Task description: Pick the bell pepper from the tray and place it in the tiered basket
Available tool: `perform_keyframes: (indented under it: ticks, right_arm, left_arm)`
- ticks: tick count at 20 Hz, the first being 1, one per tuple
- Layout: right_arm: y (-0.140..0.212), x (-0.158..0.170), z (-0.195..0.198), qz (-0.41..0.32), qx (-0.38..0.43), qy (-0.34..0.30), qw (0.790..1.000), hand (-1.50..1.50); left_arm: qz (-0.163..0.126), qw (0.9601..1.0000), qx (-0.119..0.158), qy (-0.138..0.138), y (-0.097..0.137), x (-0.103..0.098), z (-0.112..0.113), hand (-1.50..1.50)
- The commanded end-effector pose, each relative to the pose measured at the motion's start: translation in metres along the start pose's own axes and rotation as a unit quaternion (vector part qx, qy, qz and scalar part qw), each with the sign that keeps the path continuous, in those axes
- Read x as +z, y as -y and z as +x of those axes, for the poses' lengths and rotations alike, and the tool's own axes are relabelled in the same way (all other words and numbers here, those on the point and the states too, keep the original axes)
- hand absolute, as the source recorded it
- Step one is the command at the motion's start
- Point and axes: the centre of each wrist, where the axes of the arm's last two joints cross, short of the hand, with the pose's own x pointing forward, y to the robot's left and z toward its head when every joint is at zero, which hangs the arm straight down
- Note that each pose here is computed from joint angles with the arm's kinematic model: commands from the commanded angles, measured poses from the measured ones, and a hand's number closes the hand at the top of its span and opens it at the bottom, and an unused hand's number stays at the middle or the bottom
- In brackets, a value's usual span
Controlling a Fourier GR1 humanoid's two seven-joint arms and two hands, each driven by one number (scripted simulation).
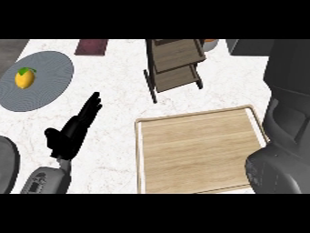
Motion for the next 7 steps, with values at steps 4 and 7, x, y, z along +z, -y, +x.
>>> perform_keyframes:
  ticks: [4, 7]
  right_arm:
    - [0.067, -0.005, 0.013, -0.044, -0.037, -0.078, 0.995, -1.50]
    - [0.091, -0.006, 0.016, -0.039, -0.031, -0.085, 0.995, -1.50]
  left_arm:
    - [0.005, 0.9999, 0.001, -0.011, 0.010, 0.000, -0.005, 0.00]
    - [0.007, 0.9999, 0.000, -0.010, -0.003, 0.005, -0.001, 0.00]
